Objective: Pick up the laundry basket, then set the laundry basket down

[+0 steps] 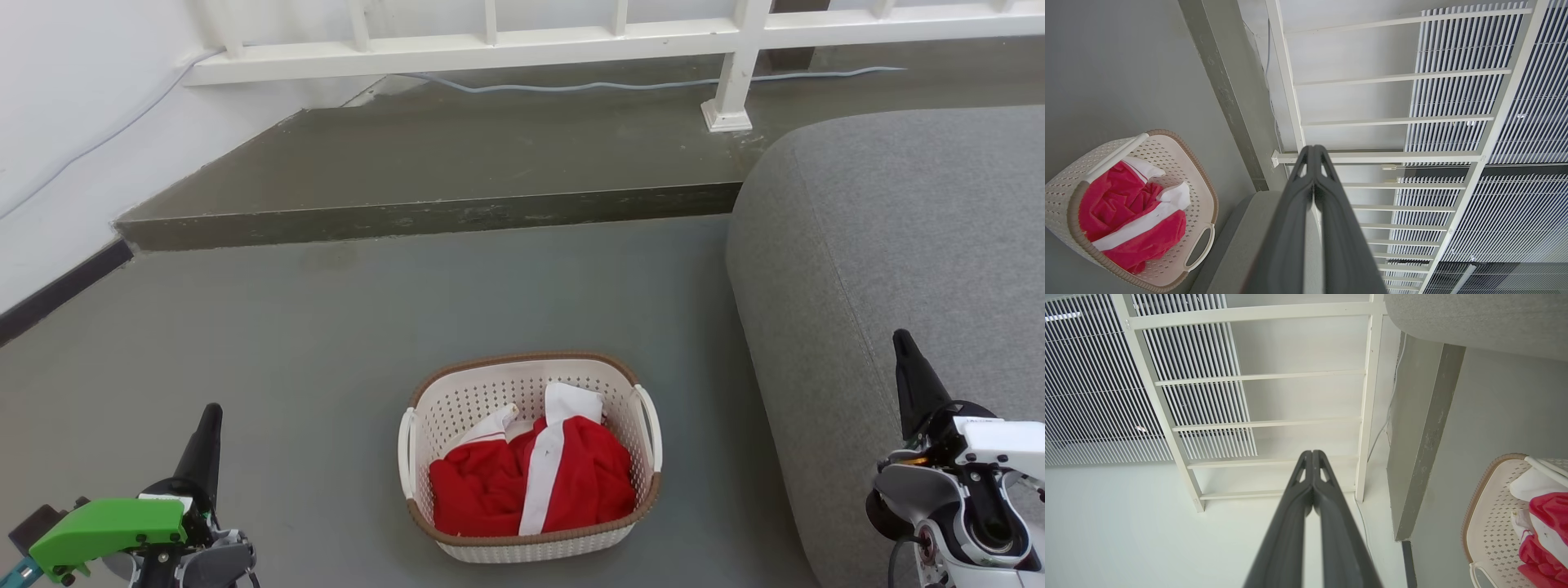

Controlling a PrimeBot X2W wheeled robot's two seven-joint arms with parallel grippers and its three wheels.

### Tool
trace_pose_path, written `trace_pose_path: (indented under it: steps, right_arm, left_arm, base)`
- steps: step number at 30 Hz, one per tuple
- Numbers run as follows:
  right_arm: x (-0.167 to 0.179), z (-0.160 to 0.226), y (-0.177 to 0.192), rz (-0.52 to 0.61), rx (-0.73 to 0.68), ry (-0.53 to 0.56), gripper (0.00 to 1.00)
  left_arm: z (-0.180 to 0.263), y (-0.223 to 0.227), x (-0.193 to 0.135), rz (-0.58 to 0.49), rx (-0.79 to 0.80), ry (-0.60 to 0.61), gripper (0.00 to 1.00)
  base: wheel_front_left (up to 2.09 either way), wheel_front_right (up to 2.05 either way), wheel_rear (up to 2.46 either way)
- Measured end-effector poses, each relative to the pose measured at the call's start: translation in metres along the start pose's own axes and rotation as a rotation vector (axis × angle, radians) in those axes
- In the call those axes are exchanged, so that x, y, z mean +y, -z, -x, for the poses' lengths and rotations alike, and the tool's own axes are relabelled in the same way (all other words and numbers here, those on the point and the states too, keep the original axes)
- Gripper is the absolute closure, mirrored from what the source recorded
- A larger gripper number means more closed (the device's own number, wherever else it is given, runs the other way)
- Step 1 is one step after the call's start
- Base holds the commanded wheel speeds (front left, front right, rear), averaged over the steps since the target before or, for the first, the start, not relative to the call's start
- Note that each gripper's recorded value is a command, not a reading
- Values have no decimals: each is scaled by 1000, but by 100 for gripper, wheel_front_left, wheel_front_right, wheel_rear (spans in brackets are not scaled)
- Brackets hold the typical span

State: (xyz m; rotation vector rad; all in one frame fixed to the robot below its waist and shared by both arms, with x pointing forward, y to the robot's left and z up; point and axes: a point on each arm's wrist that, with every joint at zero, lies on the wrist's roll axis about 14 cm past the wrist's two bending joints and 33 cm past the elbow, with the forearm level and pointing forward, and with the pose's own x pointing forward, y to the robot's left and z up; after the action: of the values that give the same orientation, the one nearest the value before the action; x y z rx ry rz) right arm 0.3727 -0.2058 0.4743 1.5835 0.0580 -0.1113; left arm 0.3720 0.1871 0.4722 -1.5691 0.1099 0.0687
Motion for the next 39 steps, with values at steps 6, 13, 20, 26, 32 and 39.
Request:
trace_pose_path:
  steps: [6,13,20,26,32,39]
  right_arm:
    - [0,0,1,0,4,0,100]
    - [0,0,0,0,4,1,100]
    - [0,0,1,-1,6,1,100]
    - [0,0,1,-1,6,1,100]
    - [-1,0,1,-1,6,1,100]
    - [-1,0,1,-2,5,2,100]
  left_arm:
    - [-1,0,-1,0,0,3,100]
    - [-2,0,-2,0,0,6,100]
    - [-2,0,-3,0,0,9,100]
    - [-2,0,-4,0,0,14,100]
    - [-2,0,-4,1,0,14,100]
    - [-2,0,-4,1,0,14,100]
  base:
    - [0,0,0]
    - [0,0,0]
    - [0,0,0]
    - [0,0,0]
    - [0,0,0]
    - [0,0,0]
